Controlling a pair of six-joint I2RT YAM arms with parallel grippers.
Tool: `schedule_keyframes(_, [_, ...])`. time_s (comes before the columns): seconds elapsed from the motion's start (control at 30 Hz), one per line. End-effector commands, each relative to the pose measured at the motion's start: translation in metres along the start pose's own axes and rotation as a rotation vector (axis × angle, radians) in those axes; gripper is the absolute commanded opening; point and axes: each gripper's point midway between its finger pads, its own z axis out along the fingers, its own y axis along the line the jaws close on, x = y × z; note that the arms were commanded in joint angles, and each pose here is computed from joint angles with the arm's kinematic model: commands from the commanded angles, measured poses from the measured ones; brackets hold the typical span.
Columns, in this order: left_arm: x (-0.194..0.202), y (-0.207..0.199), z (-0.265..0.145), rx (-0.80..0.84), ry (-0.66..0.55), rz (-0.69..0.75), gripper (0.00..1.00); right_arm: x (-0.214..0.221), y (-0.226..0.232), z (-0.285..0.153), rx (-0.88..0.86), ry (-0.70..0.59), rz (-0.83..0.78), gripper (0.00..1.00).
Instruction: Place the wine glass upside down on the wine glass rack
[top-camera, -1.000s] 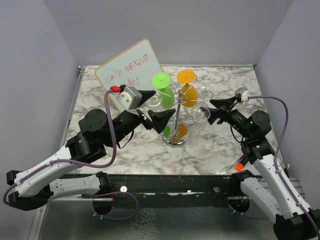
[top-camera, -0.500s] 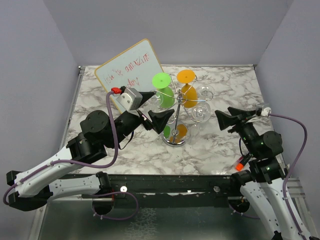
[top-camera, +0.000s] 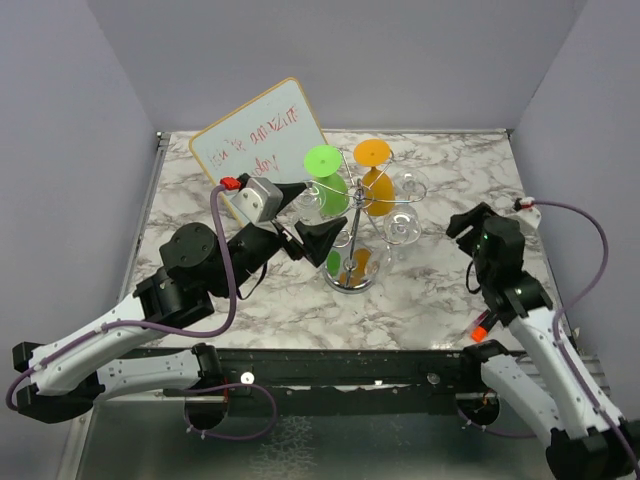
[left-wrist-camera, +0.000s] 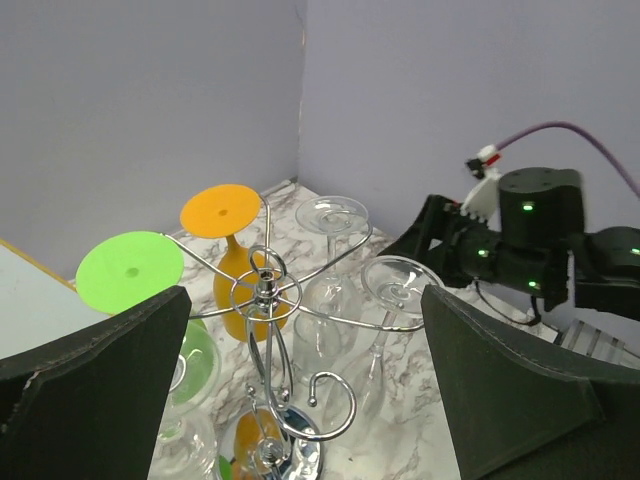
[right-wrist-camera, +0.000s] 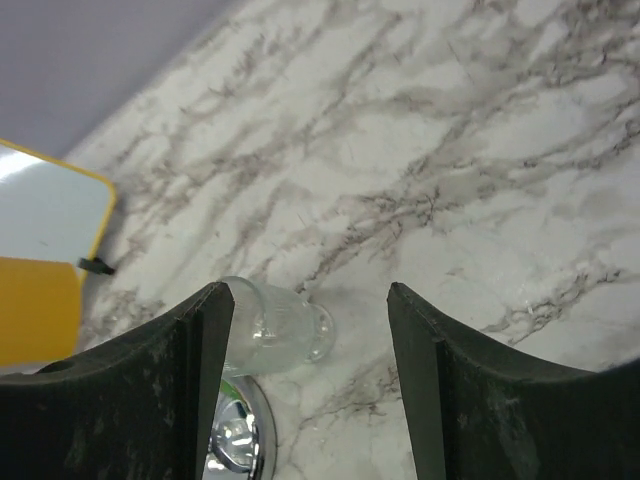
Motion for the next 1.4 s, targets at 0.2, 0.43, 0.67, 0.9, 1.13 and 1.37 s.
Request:
schedule_keyframes(0.2, [0.009, -0.002, 0.005, -0.001, 0.024, 0.012, 0.99, 0.075, 0.021, 0.049, 0.02, 0.317, -0.015, 0.66])
schedule_keyframes(0.43, [0.012, 0.0, 0.006, -0.007, 0.028, 0.024, 0.99, 0.103, 0.034, 0.062, -0.056, 0.425, -0.071, 0.63])
schedule_keyframes(0.67, [0.014, 0.0, 0.006, -0.009, 0.033, 0.028, 0.99, 0.117, 0.023, 0.076, -0.006, 0.454, -0.126, 0.55])
schedule_keyframes(0.9, [0.016, 0.001, 0.006, -0.013, 0.043, 0.025, 0.99, 0.12, 0.018, 0.084, 0.019, 0.47, -0.189, 0.24])
schedule_keyframes(1.13, [0.015, 0.005, 0.004, -0.037, 0.022, 0.015, 0.99, 0.114, 0.014, 0.081, 0.034, 0.459, -0.226, 0.04])
schedule_keyframes(1.37, [0.016, 0.003, 0.005, -0.027, 0.026, 0.004, 0.99, 0.081, 0.009, 0.074, 0.09, 0.363, -0.247, 0.01])
